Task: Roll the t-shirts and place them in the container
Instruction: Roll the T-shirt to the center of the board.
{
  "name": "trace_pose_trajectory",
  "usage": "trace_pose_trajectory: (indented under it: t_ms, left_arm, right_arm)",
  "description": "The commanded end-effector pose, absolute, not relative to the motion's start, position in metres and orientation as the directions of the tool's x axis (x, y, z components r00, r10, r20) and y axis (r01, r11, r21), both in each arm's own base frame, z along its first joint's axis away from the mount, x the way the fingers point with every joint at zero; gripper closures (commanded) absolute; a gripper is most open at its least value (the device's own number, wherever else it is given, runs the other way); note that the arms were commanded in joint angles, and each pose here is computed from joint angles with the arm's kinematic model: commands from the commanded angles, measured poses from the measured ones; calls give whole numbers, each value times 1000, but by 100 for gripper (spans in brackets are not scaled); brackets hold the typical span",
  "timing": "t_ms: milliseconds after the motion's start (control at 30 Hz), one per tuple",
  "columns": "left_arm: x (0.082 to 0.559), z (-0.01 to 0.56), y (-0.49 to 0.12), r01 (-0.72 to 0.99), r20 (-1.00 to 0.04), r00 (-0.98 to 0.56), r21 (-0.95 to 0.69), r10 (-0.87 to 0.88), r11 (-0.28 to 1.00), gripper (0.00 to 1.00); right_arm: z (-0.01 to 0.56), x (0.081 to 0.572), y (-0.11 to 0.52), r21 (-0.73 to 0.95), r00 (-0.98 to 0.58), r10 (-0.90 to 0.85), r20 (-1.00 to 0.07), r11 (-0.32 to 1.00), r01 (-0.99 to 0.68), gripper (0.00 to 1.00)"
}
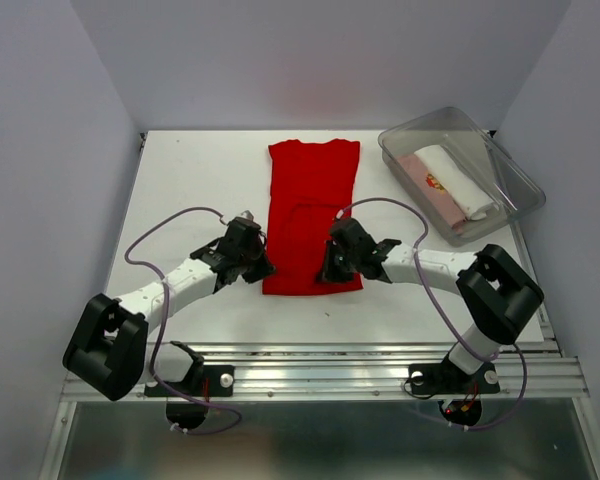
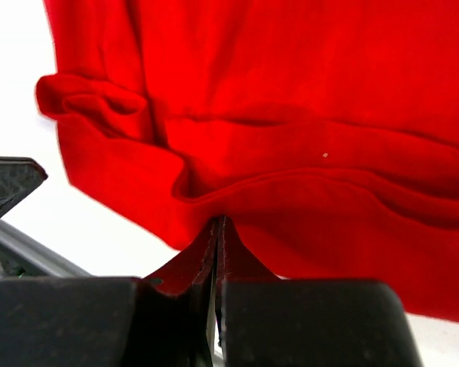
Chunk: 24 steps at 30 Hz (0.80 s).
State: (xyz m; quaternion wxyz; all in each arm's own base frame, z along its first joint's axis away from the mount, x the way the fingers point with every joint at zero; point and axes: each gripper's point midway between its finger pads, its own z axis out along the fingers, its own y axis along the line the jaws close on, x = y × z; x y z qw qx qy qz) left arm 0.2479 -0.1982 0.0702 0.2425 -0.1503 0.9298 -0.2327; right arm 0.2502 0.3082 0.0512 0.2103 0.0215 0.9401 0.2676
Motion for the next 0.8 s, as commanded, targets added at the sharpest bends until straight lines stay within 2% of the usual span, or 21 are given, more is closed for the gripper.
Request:
trace_pose_trajectory:
  t_ms: [0,200,333,433,567,667,767]
  left_arm:
    - [255,65,-190,-155,-435,-819,-458,-373,875,100]
    - [257,58,-178,-167,-467,-811,-394,-353,904,100]
    - [257,48,-179,-173,-452,-823,-379,-345,909,100]
    - [258,43,-178,-176,-445,-830,-364,-337,915,100]
    - [261,40,-175,-167,-460,-831,-329,-313,929,100]
    - [264,35,-170,-191,-459,-831,-295,-314,936,100]
    - [264,31,-170,-201,-449,-837,-278,-312,939,100]
  right_arm:
    - [56,272,316,497,-879,172,-444,864,-83,99]
    - [38,283,299,393,-862,183,-472,919,-20,99]
    - [35,281,292,377,-861,187,-473,926,-6,99]
    - [48,280,294,394,-858,191,-477,919,-14,99]
    - [92,286,281,406,-795,219,-566,913,-37,96]
    - [92,285,260,342,-764,204,-612,940,-23,93]
    - [78,283,237,303,-774,207,-599,953,21,93]
